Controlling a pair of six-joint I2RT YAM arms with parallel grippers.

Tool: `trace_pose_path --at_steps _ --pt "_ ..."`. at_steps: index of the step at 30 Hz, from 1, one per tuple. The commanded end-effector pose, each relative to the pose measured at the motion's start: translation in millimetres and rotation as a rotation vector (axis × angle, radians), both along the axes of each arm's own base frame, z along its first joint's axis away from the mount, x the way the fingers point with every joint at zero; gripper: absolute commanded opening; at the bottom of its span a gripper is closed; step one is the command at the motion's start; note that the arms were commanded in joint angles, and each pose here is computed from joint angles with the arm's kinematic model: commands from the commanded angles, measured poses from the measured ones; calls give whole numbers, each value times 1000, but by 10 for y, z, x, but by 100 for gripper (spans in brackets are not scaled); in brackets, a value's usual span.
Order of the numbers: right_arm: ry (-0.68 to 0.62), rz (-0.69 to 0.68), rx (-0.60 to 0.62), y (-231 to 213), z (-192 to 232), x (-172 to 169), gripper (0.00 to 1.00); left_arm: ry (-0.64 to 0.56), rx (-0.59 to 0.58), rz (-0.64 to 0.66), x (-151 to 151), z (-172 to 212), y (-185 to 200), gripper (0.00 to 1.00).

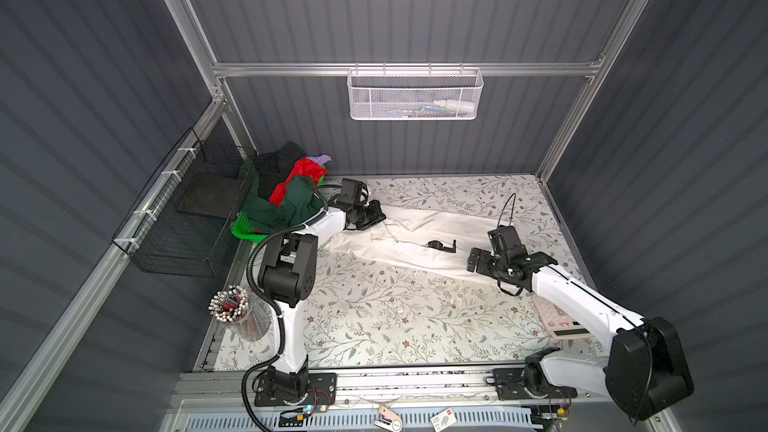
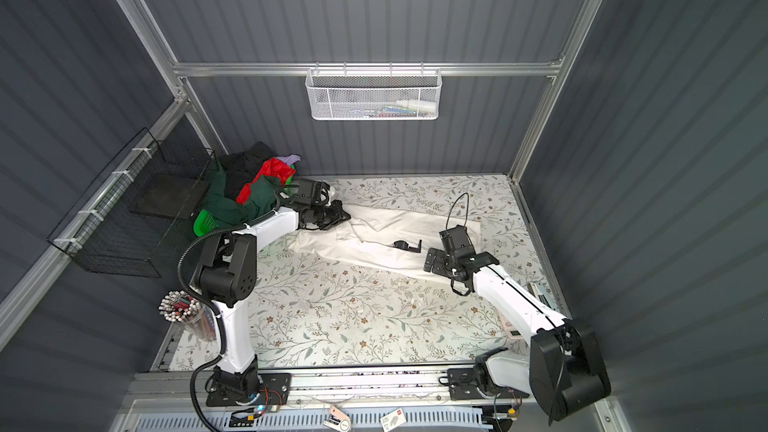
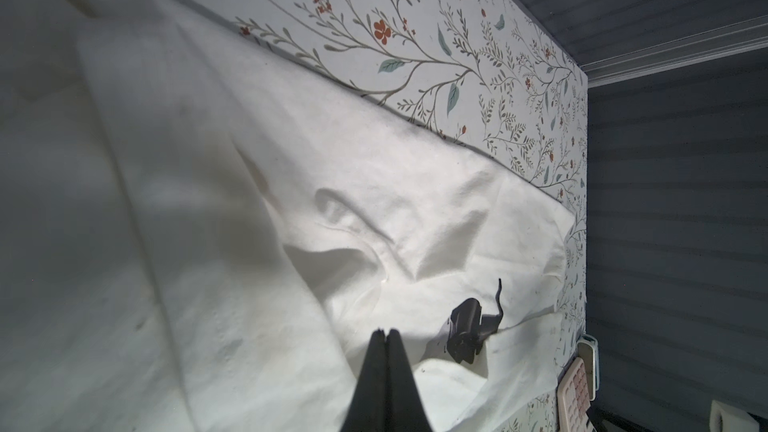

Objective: Fold and stack the t-shirts

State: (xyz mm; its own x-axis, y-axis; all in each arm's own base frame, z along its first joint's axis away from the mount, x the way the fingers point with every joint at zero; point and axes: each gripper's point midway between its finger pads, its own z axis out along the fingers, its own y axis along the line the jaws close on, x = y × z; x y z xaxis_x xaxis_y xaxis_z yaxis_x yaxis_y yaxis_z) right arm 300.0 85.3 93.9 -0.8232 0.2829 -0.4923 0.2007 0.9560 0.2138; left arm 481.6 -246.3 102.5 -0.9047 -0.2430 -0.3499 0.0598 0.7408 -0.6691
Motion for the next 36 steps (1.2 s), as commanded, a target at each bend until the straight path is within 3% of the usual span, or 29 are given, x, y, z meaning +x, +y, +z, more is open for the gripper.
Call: trace_pose_path --at_steps 1,2,4,7,9,13,21,26,36 --pt "18 -9 6 -26 -42 -60 99 46 1 -9 0 -98 -50 0" --pt "18 -9 6 -29 -38 -61 99 50 6 -11 1 -98 -60 0" --pt "20 -12 2 -43 -38 -72 99 52 50 2 -32 -115 -12 31" --pt "22 -16 0 -63 -40 -85 99 44 128 46 -141 -143 165 52" --pt "28 -19 -1 -74 -57 -94 99 25 156 51 -214 -140 241 49" --pt "31 -21 4 -73 -78 -91 99 101 200 47 -468 -439 350 41" --pt "33 -22 3 -83 -73 -94 99 112 243 61 -566 -514 454 49" --pt "40 -33 3 -106 -91 -112 99 127 165 34 -548 -542 308 46" --pt "62 -60 -12 -178 -163 -165 99 114 84 8 -525 -505 147 29"
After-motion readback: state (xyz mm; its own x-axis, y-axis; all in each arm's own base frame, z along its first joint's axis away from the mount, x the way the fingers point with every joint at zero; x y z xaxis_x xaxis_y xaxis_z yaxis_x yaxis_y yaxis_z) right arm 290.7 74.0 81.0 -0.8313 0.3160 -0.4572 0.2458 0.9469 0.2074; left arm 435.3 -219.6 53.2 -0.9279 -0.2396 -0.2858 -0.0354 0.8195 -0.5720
